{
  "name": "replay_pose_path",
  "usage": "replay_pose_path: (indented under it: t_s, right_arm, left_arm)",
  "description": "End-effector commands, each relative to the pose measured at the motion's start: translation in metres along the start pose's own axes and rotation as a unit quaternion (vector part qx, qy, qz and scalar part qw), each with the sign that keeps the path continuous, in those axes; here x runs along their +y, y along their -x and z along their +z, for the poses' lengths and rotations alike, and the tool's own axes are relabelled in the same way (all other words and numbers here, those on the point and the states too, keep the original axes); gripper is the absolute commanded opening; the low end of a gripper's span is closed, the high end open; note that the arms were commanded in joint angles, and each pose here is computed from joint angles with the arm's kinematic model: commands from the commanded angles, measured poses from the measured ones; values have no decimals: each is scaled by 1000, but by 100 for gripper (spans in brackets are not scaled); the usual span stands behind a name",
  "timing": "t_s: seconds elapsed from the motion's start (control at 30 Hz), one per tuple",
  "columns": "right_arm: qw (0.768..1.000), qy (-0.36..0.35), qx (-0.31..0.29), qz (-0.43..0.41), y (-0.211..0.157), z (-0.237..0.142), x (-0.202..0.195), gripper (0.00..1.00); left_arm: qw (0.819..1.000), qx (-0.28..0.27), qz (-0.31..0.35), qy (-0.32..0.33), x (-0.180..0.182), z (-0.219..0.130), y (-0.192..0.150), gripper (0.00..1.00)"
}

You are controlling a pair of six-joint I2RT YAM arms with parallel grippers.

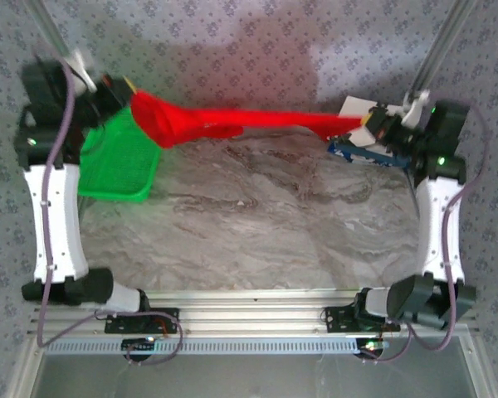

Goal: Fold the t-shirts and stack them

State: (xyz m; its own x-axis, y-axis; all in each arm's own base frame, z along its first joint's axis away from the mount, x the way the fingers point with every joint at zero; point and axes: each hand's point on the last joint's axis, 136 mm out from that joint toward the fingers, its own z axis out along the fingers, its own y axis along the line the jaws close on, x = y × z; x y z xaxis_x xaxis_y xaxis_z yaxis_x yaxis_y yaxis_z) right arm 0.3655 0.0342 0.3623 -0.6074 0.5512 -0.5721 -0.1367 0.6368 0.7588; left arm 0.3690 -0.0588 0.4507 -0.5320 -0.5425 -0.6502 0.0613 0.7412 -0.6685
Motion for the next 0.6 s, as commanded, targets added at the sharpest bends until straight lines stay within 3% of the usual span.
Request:
replay_pose_path:
  t_s: [0.0,0.1,0.3,0.4,0.57]
  right_arm:
    - [997,-55,49,19,-74,-11,-43,0]
    - [987,-117,94,62,-140,-30,-81,0]
    - [966,-193,137,105,-212,-61,-120,0]
    - [955,-223,132,145,-225,-70,-131,0]
    - [916,-314,158,192,-247,-93,-153,0]
  left_arm:
    - [989,81,-46,113,81,1,-86,0]
    - [973,121,-79,182,132,-23,-158,0]
    - [936,168,-134,280,202,-72,-266,0]
    - [917,186,-161,315,222,-94,-304,0]
    - [898,183,-196,350,233,-109,-322,0]
